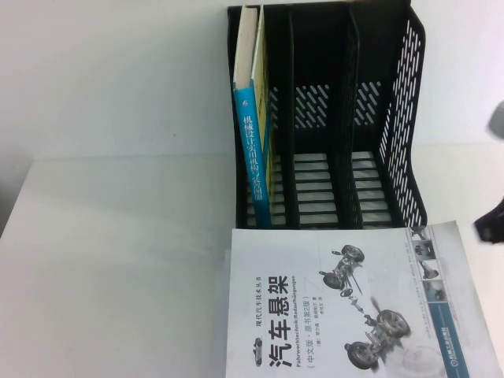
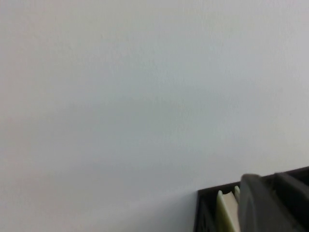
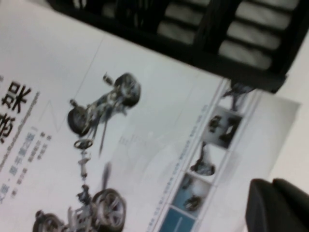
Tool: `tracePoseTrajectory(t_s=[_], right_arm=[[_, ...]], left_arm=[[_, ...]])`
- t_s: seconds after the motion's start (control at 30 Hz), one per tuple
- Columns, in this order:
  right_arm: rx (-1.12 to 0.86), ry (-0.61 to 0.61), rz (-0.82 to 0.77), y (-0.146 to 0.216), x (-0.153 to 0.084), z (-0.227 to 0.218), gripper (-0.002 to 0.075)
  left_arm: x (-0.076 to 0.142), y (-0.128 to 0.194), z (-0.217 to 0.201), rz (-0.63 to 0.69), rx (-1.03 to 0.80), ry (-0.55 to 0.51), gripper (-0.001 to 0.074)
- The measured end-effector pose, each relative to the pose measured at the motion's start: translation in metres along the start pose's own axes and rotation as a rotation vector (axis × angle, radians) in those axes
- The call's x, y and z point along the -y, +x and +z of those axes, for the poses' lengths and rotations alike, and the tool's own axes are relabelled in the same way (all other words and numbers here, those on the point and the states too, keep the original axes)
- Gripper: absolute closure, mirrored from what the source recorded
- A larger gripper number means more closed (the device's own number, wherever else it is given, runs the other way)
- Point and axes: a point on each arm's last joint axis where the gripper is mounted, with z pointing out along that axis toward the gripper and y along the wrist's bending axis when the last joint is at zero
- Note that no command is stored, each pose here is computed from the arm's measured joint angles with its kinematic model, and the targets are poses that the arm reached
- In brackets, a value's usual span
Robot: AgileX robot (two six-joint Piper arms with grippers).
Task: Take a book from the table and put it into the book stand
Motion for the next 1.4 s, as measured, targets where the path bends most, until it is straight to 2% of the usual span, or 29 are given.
tracePoseTrajectory(t_s=[0.1, 0.27, 0.43, 0.6, 0.8, 0.93, 1.0, 1.1, 1.4], right_arm=[[0.117, 0.11, 0.015, 0.001, 0.005, -0.028, 0.0729], [0.385, 0.303, 0.112, 0.017, 0.012, -0.091, 0.0729], [0.599, 0.339, 0.118, 0.057, 0.001, -0.119, 0.0729], [0.7, 0.356, 0.092, 0.116, -0.008, -0.119, 0.0729], [0.935, 0.358, 0.047, 0.179, -0.019, -0.12, 0.0729], [0.921, 0.349, 0.068, 0.206, -0.018, -0.103, 0.0729], [0.904, 0.342, 0.087, 0.211, -0.017, -0.098, 0.0729], [0.911, 0.343, 0.088, 0.212, -0.017, -0.098, 0.0729], [0.91, 0.341, 0.092, 0.212, -0.017, -0.097, 0.0729]], left_arm=[[-0.003, -0.013, -0.028, 0.007, 0.011, -0.01, 0.0717], [-0.006, -0.034, -0.088, 0.018, 0.025, 0.01, 0.0732], [-0.005, -0.032, -0.135, 0.029, 0.061, 0.091, 0.0734], [-0.01, 0.006, -0.157, 0.008, 0.034, 0.127, 0.0735], [-0.018, 0.094, -0.164, -0.116, -0.012, 0.182, 0.0736], [-0.028, 0.149, -0.173, -0.154, -0.001, 0.173, 0.0736], [-0.032, 0.165, -0.18, -0.159, 0.015, 0.17, 0.0736], [-0.034, 0.177, -0.184, -0.154, 0.022, 0.166, 0.0737], [-0.035, 0.178, -0.189, -0.153, 0.021, 0.169, 0.0737]])
